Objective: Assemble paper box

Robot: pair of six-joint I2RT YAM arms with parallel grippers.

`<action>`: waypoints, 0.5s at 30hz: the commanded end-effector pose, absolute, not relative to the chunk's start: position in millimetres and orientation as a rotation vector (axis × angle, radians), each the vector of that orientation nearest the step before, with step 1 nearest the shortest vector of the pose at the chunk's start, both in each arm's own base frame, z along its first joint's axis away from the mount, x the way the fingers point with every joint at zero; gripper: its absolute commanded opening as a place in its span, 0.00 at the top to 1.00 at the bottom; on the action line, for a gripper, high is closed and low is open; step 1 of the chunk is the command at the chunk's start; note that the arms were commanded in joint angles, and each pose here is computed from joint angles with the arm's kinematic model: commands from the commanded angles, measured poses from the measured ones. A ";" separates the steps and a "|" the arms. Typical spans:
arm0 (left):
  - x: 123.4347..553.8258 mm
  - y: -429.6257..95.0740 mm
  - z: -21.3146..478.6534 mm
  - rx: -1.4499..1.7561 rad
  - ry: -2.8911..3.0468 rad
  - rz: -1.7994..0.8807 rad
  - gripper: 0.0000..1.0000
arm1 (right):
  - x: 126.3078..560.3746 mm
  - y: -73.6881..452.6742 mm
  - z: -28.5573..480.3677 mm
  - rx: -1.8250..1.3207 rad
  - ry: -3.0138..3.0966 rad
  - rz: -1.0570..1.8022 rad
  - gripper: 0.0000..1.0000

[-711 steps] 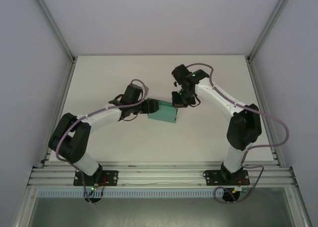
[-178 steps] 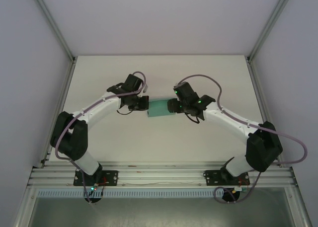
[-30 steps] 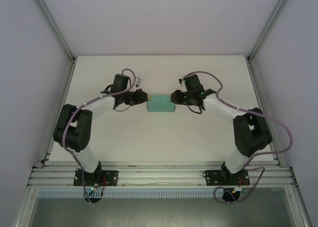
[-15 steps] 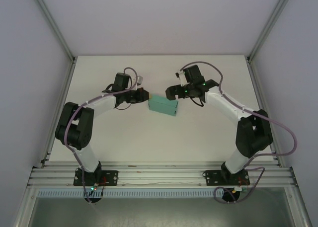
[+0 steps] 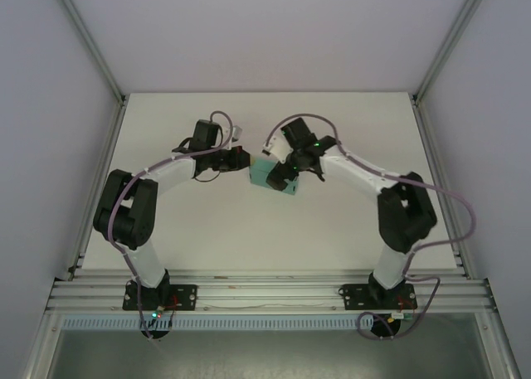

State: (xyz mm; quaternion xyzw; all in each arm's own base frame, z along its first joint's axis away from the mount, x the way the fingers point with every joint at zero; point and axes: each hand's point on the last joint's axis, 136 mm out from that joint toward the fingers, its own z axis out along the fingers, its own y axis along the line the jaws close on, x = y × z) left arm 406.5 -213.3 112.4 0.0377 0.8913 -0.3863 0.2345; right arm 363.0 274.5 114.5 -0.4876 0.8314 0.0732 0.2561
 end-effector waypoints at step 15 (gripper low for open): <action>399.4 -205.4 105.2 0.031 2.502 -1.033 0.53 | 411.5 209.4 108.0 -1.191 2.246 -0.656 0.44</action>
